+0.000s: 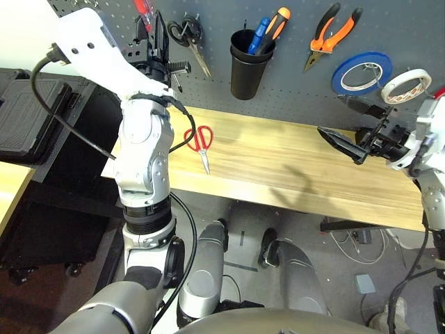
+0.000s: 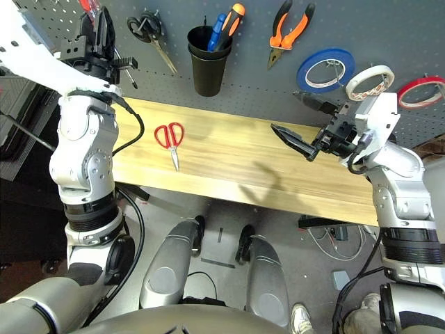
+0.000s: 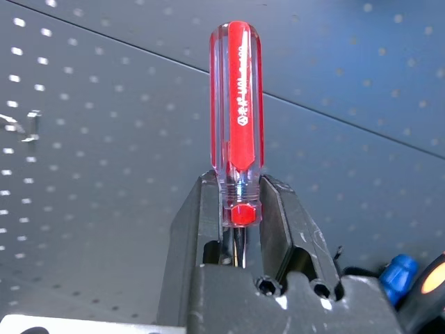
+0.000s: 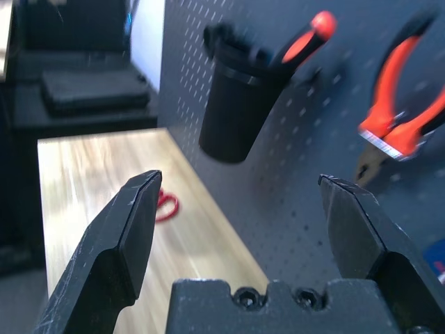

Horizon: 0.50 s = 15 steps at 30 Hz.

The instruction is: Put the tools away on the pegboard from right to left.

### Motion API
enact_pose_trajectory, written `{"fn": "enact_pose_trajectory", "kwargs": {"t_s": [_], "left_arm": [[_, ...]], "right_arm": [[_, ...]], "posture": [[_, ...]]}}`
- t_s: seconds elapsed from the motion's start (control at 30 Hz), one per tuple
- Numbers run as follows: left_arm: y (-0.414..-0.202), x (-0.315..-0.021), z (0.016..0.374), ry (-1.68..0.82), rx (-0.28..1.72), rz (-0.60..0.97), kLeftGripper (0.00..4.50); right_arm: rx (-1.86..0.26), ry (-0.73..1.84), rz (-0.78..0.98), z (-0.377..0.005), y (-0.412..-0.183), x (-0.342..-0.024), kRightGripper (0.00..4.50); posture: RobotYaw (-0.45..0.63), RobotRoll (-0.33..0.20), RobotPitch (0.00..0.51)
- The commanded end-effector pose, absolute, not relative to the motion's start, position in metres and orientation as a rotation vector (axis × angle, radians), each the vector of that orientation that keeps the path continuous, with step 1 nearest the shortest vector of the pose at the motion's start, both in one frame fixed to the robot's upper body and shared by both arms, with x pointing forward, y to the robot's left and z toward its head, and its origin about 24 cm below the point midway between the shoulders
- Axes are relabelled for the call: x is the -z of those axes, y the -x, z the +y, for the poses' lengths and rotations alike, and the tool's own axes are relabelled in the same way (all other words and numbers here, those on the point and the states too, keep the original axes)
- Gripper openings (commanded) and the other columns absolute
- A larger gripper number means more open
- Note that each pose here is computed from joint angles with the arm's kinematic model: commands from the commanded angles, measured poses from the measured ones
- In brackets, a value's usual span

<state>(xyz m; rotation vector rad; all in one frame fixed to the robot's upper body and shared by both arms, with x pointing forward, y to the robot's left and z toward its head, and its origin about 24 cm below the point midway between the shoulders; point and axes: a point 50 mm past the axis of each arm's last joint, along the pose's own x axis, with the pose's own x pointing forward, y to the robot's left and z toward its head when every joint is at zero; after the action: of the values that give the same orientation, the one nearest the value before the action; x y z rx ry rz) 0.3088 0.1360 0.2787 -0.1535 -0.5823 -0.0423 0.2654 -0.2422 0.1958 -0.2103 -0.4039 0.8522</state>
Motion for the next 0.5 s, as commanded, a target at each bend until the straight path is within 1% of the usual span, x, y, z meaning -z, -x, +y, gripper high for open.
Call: {"fn": "enact_pose_trajectory", "kwargs": {"t_s": [0.03, 0.3, 0.5], "left_arm": [[-0.312, -0.289, 0.131, 0.177, 0.080, -0.619, 0.80], [-0.317, -0.318, 0.118, 0.207, 0.141, -0.687, 0.80], [-0.323, -0.327, 0.108, 0.218, 0.178, -0.706, 0.80]], "right_arm": [[-0.836, 0.153, -0.418, -0.244, -0.261, -0.199, 4.50], [-0.789, 0.107, -0.425, -0.242, -0.260, -0.200, 4.50], [-0.772, 0.104, -0.438, -0.238, -0.262, -0.200, 4.50]], "posture": [[0.11, 0.000, 0.211], [0.10, 0.000, 0.206], [0.10, 0.000, 0.201]]}}
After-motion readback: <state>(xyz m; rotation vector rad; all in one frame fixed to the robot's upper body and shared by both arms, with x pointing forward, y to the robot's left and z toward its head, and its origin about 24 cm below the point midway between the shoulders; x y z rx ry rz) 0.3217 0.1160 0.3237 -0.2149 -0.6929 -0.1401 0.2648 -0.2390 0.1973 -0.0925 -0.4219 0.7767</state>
